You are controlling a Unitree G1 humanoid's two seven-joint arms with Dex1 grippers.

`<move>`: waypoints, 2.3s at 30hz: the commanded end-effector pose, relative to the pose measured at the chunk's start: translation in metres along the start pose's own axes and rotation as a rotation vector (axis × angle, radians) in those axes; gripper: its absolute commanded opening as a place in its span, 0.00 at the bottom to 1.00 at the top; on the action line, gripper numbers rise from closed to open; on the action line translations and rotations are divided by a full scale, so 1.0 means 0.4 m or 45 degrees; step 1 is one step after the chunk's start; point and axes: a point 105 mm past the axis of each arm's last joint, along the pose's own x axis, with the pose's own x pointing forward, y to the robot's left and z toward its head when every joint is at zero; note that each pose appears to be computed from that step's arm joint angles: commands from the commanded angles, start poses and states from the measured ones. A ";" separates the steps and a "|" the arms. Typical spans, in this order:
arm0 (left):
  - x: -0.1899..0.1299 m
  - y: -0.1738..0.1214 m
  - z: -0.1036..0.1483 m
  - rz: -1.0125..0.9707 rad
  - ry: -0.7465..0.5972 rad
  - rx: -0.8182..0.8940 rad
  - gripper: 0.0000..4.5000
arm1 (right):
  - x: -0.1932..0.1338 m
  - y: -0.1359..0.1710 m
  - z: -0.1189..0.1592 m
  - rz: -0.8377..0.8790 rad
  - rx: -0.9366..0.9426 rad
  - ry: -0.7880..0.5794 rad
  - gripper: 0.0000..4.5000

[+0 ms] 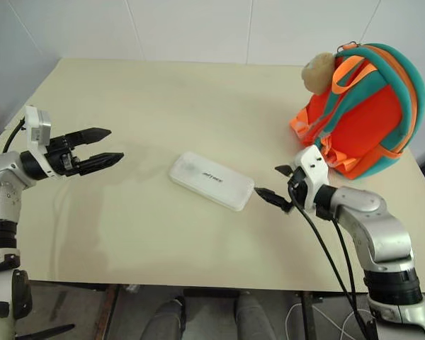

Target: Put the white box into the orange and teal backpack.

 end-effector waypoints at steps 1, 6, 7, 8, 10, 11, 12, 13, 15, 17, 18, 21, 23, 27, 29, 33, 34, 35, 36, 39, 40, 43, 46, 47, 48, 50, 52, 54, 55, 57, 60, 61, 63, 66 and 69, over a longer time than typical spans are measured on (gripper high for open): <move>0.009 0.004 0.031 -0.012 -0.034 0.065 1.00 | -0.022 -0.007 0.049 -0.042 -0.043 -0.072 1.00; 0.014 0.005 0.024 -0.011 -0.023 0.056 1.00 | -0.013 -0.013 0.049 -0.060 -0.046 -0.072 1.00; 0.013 0.006 0.021 -0.014 -0.013 0.051 1.00 | -0.007 -0.012 0.056 -0.055 -0.049 -0.082 1.00; 0.010 0.007 0.019 -0.015 -0.005 0.047 1.00 | 0.000 -0.010 0.061 -0.051 -0.051 -0.091 1.00; 0.010 0.013 0.014 -0.002 0.011 0.060 1.00 | 0.011 -0.007 0.067 -0.049 -0.052 -0.101 1.00; 0.011 0.006 0.017 -0.029 0.001 0.059 1.00 | 0.014 -0.005 0.067 -0.045 -0.049 -0.102 1.00; 0.009 0.004 0.014 -0.033 0.010 0.060 0.96 | 0.017 -0.004 0.068 -0.043 -0.048 -0.103 0.96; 0.004 0.006 0.013 -0.023 0.011 0.059 0.91 | 0.019 -0.004 0.069 -0.041 -0.047 -0.105 0.91; -0.005 0.012 0.010 0.000 0.015 0.059 0.80 | 0.026 0.001 0.071 -0.039 -0.047 -0.107 0.79; -0.001 0.016 -0.011 0.035 0.045 0.036 0.67 | 0.033 -0.009 0.069 -0.048 -0.052 -0.107 0.65; 0.003 0.019 -0.021 0.043 0.071 0.020 0.58 | 0.036 -0.014 0.075 -0.055 -0.051 -0.117 0.56; 0.013 0.039 -0.042 0.072 0.120 0.018 0.36 | 0.040 -0.020 0.070 -0.081 -0.055 -0.116 0.33; 0.025 0.047 -0.053 0.076 0.134 0.012 0.22 | 0.037 -0.013 0.057 -0.083 -0.050 -0.103 0.17; 0.062 0.053 -0.075 0.062 0.144 -0.024 0.00 | 0.042 -0.011 0.017 -0.114 -0.052 -0.036 0.00; 0.093 0.050 -0.095 0.042 0.162 -0.044 0.00 | 0.046 -0.002 -0.003 -0.117 -0.052 0.007 0.00; 0.150 0.032 -0.123 -0.033 0.197 -0.139 0.00 | 0.053 0.018 -0.023 -0.103 -0.038 0.048 0.00; 0.160 0.030 -0.131 -0.038 0.210 -0.155 0.00 | 0.054 0.023 -0.026 -0.097 -0.039 0.056 0.00; 0.165 0.030 -0.135 -0.038 0.219 -0.162 0.00 | 0.055 0.026 -0.028 -0.094 -0.040 0.061 0.00; 0.174 0.030 -0.140 -0.032 0.225 -0.164 0.00 | 0.056 0.029 -0.030 -0.095 -0.042 0.068 0.00; 0.208 0.021 -0.148 -0.042 0.217 -0.182 0.00 | 0.058 0.044 -0.038 -0.086 -0.040 0.092 0.00; 0.216 0.018 -0.149 -0.047 0.217 -0.183 0.00 | 0.058 0.050 -0.039 -0.080 -0.039 0.097 0.00; 0.234 0.011 -0.154 -0.061 0.217 -0.187 0.00 | 0.058 0.066 -0.041 -0.056 -0.034 0.112 0.00; 0.243 0.002 -0.161 -0.082 0.224 -0.193 0.00 | 0.062 0.077 -0.037 -0.037 -0.036 0.112 0.00; 0.246 -0.001 -0.165 -0.087 0.226 -0.194 0.00 | 0.064 0.082 -0.035 -0.028 -0.038 0.113 0.00; 0.250 -0.003 -0.168 -0.090 0.227 -0.195 0.00 | 0.067 0.087 -0.033 -0.015 -0.039 0.114 0.00; 0.258 -0.012 -0.171 -0.114 0.237 -0.184 0.00 | 0.072 0.100 -0.027 0.020 -0.038 0.111 0.00; 0.262 -0.018 -0.170 -0.136 0.241 -0.181 0.00 | 0.075 0.111 -0.021 0.050 -0.037 0.107 0.00; 0.263 -0.021 -0.172 -0.147 0.246 -0.177 0.00 | 0.078 0.118 -0.019 0.072 -0.038 0.108 0.00; 0.263 -0.023 -0.173 -0.156 0.252 -0.173 0.00 | 0.080 0.122 -0.018 0.087 -0.038 0.109 0.00; 0.262 -0.027 -0.174 -0.175 0.262 -0.166 0.00 | 0.086 0.132 -0.016 0.120 -0.045 0.113 0.00; 0.263 -0.035 -0.170 -0.215 0.263 -0.166 0.00 | 0.096 0.139 -0.012 0.152 -0.053 0.116 0.00; 0.262 -0.040 -0.170 -0.234 0.268 -0.163 0.00 | 0.099 0.142 -0.009 0.167 -0.056 0.112 0.00; 0.259 -0.049 -0.174 -0.274 0.290 -0.155 0.00 | 0.101 0.151 -0.002 0.202 -0.065 0.102 0.00; 0.246 -0.069 -0.184 -0.356 0.329 -0.152 0.00 | 0.098 0.163 0.000 0.259 -0.084 0.108 0.00; 0.221 -0.092 -0.192 -0.445 0.380 -0.159 0.00 | 0.086 0.178 -0.001 0.329 -0.101 0.119 0.00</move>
